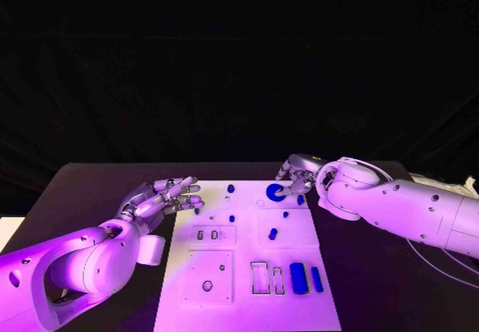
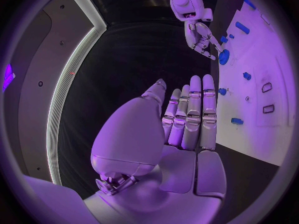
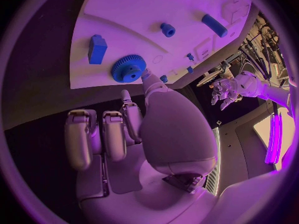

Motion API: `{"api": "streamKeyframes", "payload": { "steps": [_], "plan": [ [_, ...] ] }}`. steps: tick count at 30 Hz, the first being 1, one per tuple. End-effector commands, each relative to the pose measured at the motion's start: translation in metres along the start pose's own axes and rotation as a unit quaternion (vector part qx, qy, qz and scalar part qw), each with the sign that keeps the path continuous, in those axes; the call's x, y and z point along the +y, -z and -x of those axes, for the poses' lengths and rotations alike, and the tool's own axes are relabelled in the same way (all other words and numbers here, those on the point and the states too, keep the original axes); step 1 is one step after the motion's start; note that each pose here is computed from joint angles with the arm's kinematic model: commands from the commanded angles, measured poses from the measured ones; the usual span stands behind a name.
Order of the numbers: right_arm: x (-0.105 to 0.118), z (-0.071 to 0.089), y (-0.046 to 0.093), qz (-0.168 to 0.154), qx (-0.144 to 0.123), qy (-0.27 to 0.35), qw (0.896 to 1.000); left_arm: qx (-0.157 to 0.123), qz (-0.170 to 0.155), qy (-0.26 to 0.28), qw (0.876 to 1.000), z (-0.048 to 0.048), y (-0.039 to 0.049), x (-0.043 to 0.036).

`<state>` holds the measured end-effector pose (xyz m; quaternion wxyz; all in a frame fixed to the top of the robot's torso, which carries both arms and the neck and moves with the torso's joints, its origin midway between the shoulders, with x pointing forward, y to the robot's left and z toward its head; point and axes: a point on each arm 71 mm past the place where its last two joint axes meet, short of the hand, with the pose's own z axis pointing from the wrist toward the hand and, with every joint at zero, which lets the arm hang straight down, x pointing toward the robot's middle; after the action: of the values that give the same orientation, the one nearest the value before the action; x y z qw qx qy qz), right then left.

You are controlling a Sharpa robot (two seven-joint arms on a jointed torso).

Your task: Assemble the parts on the task board

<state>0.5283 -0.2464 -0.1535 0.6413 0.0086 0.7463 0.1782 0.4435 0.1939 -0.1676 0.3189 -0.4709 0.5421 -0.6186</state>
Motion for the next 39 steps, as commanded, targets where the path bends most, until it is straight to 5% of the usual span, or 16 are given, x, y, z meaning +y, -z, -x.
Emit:
{"api": "streamKeyframes", "payload": {
  "steps": [1,39],
  "plan": [
    [0.001,-0.002,-0.001,0.002,0.003,0.006,1.000,0.010,-0.002,0.004,1.000,-0.0023,-0.0006,-0.0007],
    [0.001,-0.023,-0.007,0.000,0.035,0.052,0.998,0.011,0.000,0.005,1.000,-0.0019,-0.0005,-0.0005]
  ]
}}
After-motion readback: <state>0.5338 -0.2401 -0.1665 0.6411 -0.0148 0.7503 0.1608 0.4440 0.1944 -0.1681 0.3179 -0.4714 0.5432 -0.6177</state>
